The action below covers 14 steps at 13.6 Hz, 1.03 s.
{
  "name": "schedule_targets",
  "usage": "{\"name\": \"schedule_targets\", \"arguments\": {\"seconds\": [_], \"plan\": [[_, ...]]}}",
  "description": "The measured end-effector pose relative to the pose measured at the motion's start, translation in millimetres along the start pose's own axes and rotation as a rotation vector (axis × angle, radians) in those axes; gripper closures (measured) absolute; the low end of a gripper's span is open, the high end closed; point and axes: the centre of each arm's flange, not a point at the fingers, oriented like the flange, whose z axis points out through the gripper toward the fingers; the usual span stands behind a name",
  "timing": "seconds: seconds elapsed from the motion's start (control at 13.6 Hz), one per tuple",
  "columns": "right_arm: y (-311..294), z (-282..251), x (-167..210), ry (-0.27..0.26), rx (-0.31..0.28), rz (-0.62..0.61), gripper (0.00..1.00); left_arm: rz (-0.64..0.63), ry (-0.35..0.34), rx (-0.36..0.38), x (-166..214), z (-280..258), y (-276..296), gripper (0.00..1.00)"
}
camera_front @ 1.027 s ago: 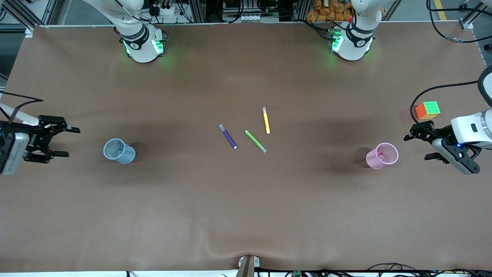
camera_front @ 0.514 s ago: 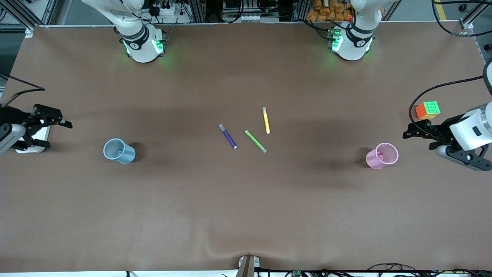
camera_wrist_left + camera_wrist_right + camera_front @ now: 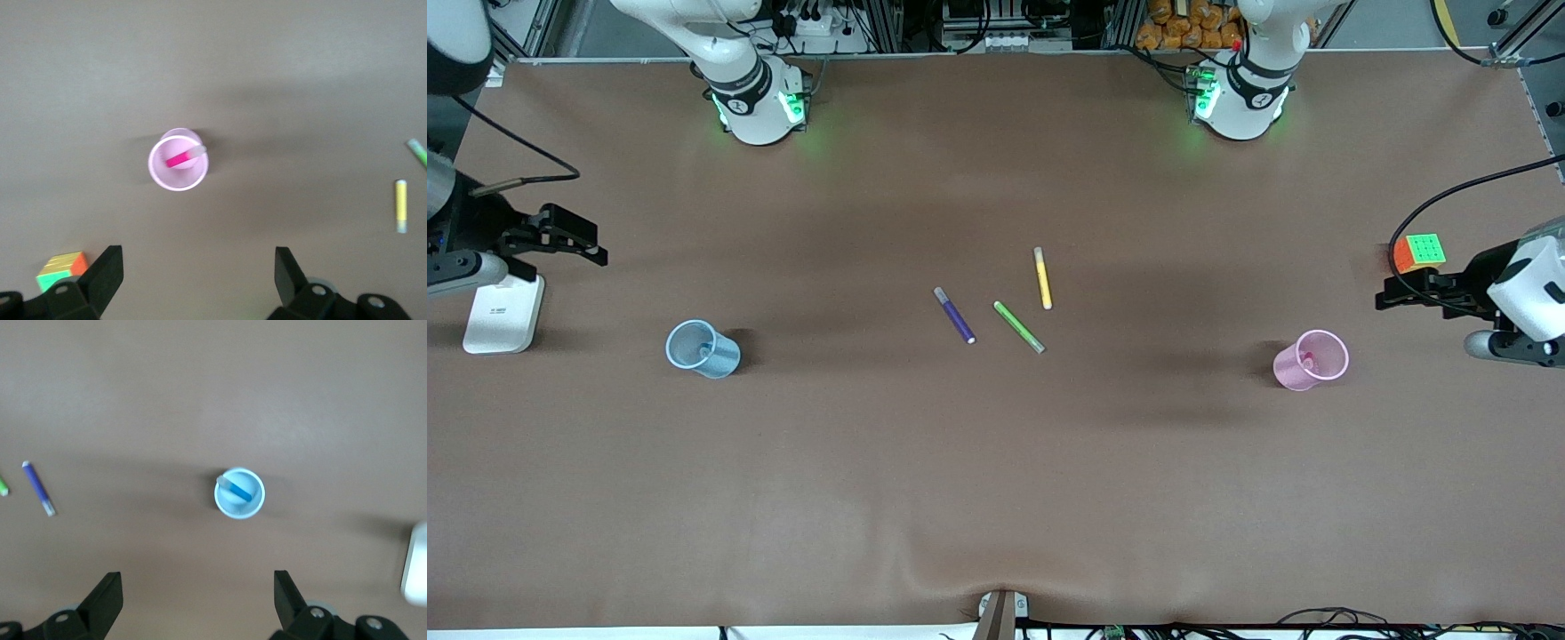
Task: Place pink and blue markers in matching cups
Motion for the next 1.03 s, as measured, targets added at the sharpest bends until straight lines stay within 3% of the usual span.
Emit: {"name": "schedule_targets", "arguments": {"seconds": [0.15,0.37,0.66,1.03], "plan": [[1,-7,-6,-0.016,-0.012,0.132,0.0,0.001,0.006,0.025,-2,-7,-1,0.0],[11,-29,-8,0.012,-0.021,0.204,0.0,0.021,0.015,0.033,-6,-14,-10,0.0],[32,-38,-19,-0.041,-0.019,0.289,0.0,0.024,0.019,0.033,-7,-16,-13,0.0],[33,-44,-23,-0.058,-0.018,0.261,0.0,-0.135,0.098,0.053,-20,-59,1,0.0]]}}
